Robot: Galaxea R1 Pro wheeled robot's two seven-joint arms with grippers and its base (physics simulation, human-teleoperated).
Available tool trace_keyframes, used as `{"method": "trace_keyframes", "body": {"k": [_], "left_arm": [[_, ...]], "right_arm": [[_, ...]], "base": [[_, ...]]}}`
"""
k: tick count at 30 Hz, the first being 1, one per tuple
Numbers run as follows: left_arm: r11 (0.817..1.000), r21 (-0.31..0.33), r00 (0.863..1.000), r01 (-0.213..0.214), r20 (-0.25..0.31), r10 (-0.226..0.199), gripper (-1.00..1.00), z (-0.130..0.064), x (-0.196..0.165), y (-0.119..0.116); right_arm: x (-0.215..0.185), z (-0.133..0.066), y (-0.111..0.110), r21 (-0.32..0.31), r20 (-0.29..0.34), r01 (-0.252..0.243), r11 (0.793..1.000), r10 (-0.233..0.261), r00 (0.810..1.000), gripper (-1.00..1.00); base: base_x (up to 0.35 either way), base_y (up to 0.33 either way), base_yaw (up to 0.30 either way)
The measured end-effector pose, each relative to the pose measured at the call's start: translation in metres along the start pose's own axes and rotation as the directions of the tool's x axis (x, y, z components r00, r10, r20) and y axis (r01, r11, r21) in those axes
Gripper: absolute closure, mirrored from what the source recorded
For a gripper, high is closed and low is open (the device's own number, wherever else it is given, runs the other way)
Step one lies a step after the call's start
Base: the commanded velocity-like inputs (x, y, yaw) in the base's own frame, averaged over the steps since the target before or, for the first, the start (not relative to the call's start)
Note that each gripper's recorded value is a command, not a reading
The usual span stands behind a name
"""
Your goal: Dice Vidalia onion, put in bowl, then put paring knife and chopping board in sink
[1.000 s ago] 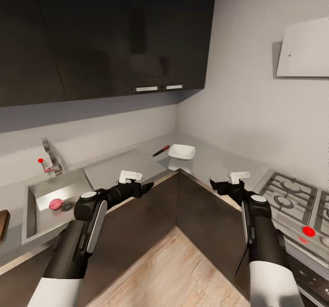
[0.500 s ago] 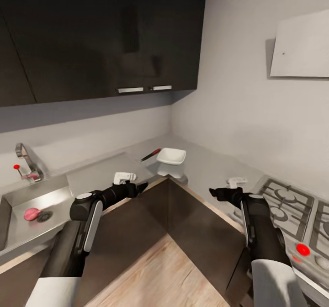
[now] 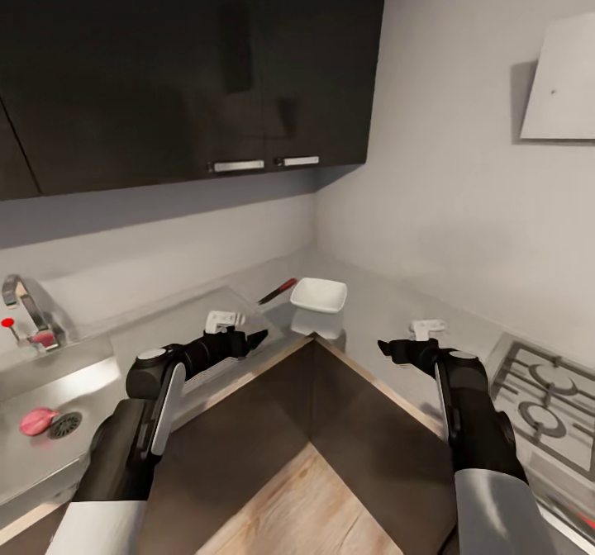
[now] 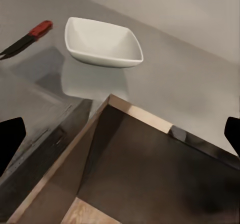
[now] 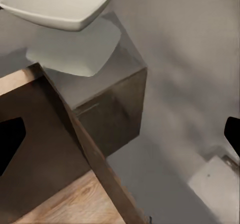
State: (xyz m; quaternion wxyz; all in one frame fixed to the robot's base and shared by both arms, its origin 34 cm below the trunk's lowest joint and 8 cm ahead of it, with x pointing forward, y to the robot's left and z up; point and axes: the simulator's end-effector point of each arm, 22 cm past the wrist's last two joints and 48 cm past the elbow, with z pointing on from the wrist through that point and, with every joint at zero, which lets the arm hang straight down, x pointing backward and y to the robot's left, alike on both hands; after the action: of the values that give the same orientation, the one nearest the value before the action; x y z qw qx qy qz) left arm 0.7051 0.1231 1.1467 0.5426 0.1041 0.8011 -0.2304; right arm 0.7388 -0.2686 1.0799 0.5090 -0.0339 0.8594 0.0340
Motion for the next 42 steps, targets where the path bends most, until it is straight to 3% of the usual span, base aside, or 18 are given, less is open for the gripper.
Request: {"method": "trace_keyframes", "body": {"k": [8, 25, 35, 41, 42], "left_arm": [[1.000, 0.002, 1.000, -0.001, 0.000, 0.001, -1.00, 0.000, 0.000, 0.000], [1.000, 0.003, 1.000, -0.001, 0.000, 0.001, -1.00, 0.001, 0.000, -0.001], [1.000, 0.003, 1.000, -0.001, 0.000, 0.001, -1.00, 0.000, 0.000, -0.001], [1.000, 0.003, 1.000, -0.002, 0.001, 0.002, -1.00, 0.000, 0.000, -0.001], [1.000, 0.003, 1.000, -0.002, 0.001, 0.002, -1.00, 0.000, 0.000, -0.001]], "right_arm": [[0.000, 0.000, 0.000, 0.000, 0.000, -0.001, 1.000, 0.001, 1.000, -1.00], [0.000, 0.000, -0.002, 0.002, -0.001, -0.006, 1.000, 0.006, 1.000, -1.00], [0.000, 0.000, -0.002, 0.003, 0.000, -0.005, 1.000, 0.005, 1.000, -1.00], [0.000, -0.001, -0.008, 0.035, -0.002, -0.004, 0.999, 0.004, 1.000, -1.00], [0.000, -0.001, -0.016, 0.071, -0.002, -0.003, 0.997, 0.003, 1.000, -1.00]], "base": [[0.263, 0.151, -0.134], [0.016, 0.007, -0.223], [0.288, 0.004, -0.022], [0.320, 0.094, 0.000], [0.320, 0.027, 0.000]]}}
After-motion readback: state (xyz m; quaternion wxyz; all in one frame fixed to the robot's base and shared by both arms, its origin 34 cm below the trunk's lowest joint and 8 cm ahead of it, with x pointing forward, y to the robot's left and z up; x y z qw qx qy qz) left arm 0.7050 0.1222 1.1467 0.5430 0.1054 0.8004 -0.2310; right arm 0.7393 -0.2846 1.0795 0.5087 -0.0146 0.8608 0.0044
